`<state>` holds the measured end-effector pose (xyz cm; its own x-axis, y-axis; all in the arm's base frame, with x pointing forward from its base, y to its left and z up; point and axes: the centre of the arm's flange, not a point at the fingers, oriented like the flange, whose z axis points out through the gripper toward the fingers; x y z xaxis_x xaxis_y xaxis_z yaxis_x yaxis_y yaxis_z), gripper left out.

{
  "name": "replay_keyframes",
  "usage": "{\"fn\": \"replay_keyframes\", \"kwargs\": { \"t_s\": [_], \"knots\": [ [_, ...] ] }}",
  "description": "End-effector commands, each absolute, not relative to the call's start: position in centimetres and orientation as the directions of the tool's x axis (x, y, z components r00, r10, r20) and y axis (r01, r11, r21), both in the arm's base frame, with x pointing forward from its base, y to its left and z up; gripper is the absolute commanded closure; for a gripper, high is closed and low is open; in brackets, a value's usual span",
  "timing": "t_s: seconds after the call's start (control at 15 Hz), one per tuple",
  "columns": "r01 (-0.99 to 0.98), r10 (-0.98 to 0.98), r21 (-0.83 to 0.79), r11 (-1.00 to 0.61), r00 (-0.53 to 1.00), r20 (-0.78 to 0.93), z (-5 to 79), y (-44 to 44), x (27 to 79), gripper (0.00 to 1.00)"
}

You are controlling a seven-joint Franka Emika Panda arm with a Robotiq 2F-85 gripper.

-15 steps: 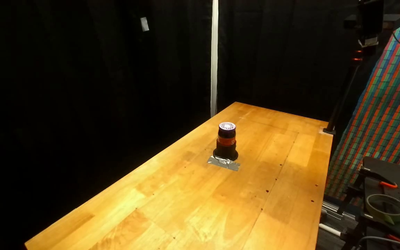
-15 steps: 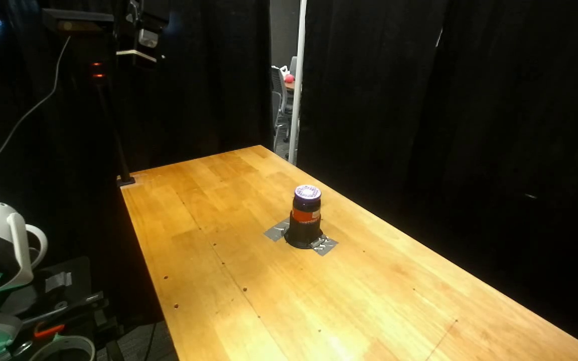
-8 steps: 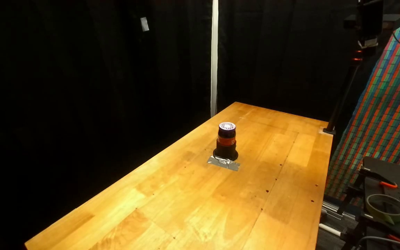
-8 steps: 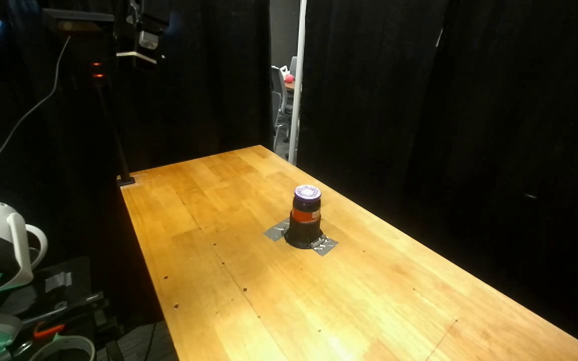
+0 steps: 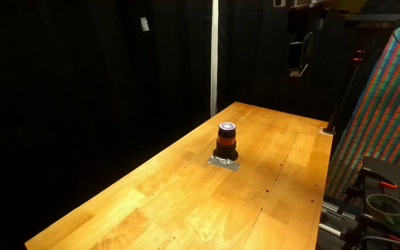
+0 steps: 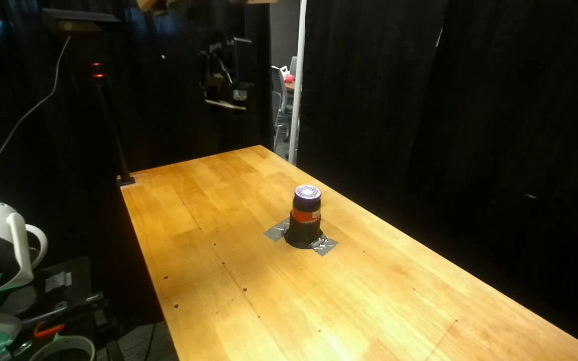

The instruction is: Put the elastic around the bottle

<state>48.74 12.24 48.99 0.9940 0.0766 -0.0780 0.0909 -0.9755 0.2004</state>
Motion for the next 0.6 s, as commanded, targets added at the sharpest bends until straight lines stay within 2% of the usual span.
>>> {"fn": "replay_keyframes", "kwargs": {
  "t_s": [0.0,0.53],
  "knots": [
    [0.016,0.022,0.207,-0.978,0.999,0.027,45.8,12.6,55.2,0.00],
    [-0.099,-0.082,0.136,-0.986,0.988,0.131,38.3,12.0,62.7,0.00]
  ]
}}
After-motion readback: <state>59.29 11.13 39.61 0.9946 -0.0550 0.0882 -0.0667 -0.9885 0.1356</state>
